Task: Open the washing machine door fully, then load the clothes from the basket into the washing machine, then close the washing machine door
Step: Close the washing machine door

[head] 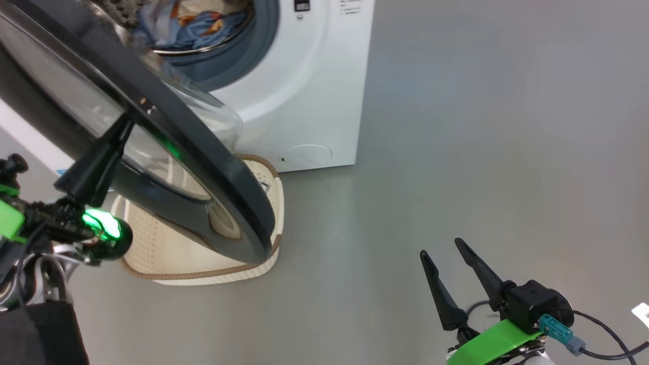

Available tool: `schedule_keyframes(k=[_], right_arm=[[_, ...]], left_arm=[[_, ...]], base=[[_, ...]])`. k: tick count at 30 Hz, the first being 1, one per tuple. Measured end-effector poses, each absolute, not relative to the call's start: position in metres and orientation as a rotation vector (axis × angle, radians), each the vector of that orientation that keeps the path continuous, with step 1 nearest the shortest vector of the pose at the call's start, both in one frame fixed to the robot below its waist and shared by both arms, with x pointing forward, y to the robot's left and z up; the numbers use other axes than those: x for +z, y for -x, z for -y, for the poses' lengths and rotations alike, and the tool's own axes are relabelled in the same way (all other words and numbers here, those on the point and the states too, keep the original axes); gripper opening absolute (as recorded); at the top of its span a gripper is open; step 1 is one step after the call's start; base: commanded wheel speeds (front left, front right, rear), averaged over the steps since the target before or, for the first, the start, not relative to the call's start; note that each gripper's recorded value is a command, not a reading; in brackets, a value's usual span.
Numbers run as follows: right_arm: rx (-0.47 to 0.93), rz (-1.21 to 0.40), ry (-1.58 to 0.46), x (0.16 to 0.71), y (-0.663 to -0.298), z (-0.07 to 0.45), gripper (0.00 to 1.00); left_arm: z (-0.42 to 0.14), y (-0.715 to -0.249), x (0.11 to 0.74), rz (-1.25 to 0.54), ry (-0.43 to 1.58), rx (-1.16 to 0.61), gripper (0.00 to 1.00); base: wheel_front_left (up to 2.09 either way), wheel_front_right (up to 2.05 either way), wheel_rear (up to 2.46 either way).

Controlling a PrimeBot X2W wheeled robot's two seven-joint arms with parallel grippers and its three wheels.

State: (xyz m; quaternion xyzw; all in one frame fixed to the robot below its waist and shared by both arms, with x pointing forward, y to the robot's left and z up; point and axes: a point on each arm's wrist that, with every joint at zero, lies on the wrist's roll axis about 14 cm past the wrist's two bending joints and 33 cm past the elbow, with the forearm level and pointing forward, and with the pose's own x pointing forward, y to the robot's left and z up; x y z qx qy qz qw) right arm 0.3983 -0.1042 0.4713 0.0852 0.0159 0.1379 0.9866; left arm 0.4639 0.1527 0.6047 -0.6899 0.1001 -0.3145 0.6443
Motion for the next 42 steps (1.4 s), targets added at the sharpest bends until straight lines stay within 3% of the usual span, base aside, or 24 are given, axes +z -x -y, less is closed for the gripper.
schedule_keyframes(k=[13,32,41,42], right_arm=[[0.172,-0.032,-0.166,0.469,-0.395,0.139,1.0],[0.248,0.032,-0.182,0.493,-0.397,0.114,1.0],[0.264,0.064,-0.204,0.505,-0.395,0.109,1.0],[0.265,0.067,-0.205,0.506,-0.395,0.109,1.0]], left_arm=[[-0.148,-0.509,0.596,-0.143,1.578,-0.587,0.0],[-0.19,-0.468,0.638,0.042,1.464,-0.537,0.0],[-0.209,-0.442,0.657,0.19,1.258,-0.407,0.0],[-0.212,-0.44,0.658,0.206,1.217,-0.383,0.07]], base=[[0.0,0.0,0.0],[0.0,0.0,0.0],[0.0,0.0,0.0],[0.0,0.0,0.0]])
